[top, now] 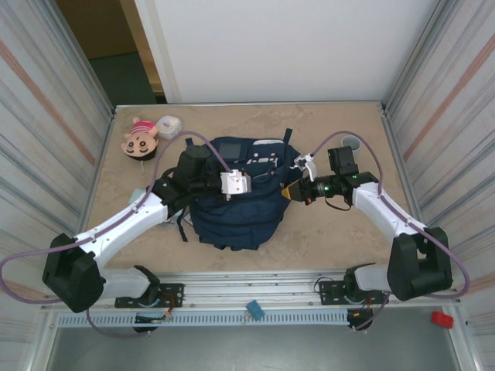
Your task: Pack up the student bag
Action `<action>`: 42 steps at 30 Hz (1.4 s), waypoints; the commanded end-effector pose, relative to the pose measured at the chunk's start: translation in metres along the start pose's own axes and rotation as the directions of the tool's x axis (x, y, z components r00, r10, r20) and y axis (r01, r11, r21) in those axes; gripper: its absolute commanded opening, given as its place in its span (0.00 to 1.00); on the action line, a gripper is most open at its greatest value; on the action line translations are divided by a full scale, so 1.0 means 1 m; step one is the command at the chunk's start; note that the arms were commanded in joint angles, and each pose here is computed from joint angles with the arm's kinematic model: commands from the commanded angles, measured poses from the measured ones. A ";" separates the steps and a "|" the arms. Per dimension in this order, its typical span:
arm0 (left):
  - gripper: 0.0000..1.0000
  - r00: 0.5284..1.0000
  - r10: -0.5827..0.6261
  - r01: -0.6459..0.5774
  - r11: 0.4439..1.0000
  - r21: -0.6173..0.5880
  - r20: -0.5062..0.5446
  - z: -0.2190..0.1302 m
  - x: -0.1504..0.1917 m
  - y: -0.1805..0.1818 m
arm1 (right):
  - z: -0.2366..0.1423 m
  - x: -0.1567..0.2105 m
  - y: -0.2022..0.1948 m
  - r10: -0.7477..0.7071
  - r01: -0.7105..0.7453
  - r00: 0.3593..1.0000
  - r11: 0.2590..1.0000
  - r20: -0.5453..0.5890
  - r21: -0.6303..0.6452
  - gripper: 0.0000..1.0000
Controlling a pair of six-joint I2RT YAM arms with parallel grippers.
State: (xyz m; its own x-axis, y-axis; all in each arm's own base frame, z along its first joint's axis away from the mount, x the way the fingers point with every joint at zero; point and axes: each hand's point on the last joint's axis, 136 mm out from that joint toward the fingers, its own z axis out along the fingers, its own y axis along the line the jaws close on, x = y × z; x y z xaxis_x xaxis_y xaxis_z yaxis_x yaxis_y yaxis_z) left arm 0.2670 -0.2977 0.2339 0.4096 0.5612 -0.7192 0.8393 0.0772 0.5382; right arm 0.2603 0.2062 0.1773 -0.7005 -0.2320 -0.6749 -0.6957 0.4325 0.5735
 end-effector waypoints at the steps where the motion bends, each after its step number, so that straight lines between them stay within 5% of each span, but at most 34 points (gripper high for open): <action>1: 0.00 0.998 0.058 -0.053 0.987 -0.152 0.029 -0.011 -0.024 0.034 | -0.011 -0.010 0.029 -0.045 0.047 0.998 0.997 0.050 -0.053 0.00; 11: 0.00 1.000 0.020 -0.022 0.973 -0.228 -0.012 0.004 -0.021 0.044 | -0.010 -0.014 0.080 -0.007 0.014 0.999 0.990 0.051 -0.142 0.00; 21: 0.00 1.000 -0.021 0.026 0.967 -0.252 0.022 0.017 -0.027 0.044 | 0.018 -0.006 0.109 0.220 -0.217 0.976 0.964 -0.001 -0.155 0.02; 25: 0.00 0.999 -0.007 0.018 0.971 -0.239 0.047 0.014 -0.032 0.041 | 0.013 -0.003 0.099 0.313 -0.312 0.950 0.947 -0.001 -0.078 0.14; 29: 0.00 0.997 0.006 0.011 0.975 -0.221 0.079 0.007 -0.035 0.035 | -0.013 -0.015 0.091 0.401 -0.399 0.914 0.916 0.067 -0.040 0.36; 33: 0.00 0.992 0.011 0.015 0.978 -0.209 0.126 -0.001 -0.040 0.031 | -0.040 -0.029 0.083 0.498 -0.498 0.839 0.865 0.219 -0.057 0.70; 42: 0.00 0.983 0.021 0.014 0.983 -0.185 0.185 -0.007 -0.047 0.026 | -0.031 -0.035 0.052 0.789 -0.783 0.552 0.602 0.268 -0.158 0.80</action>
State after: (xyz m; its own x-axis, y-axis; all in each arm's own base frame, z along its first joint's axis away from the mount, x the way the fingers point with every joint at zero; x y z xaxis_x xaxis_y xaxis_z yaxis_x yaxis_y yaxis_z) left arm 0.2725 -0.3126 0.2289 0.3671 0.5326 -0.7626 0.8277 0.1872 0.5291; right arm 0.2316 0.2080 0.2508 -0.9110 0.3566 -0.2073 -0.0566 0.3897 0.9192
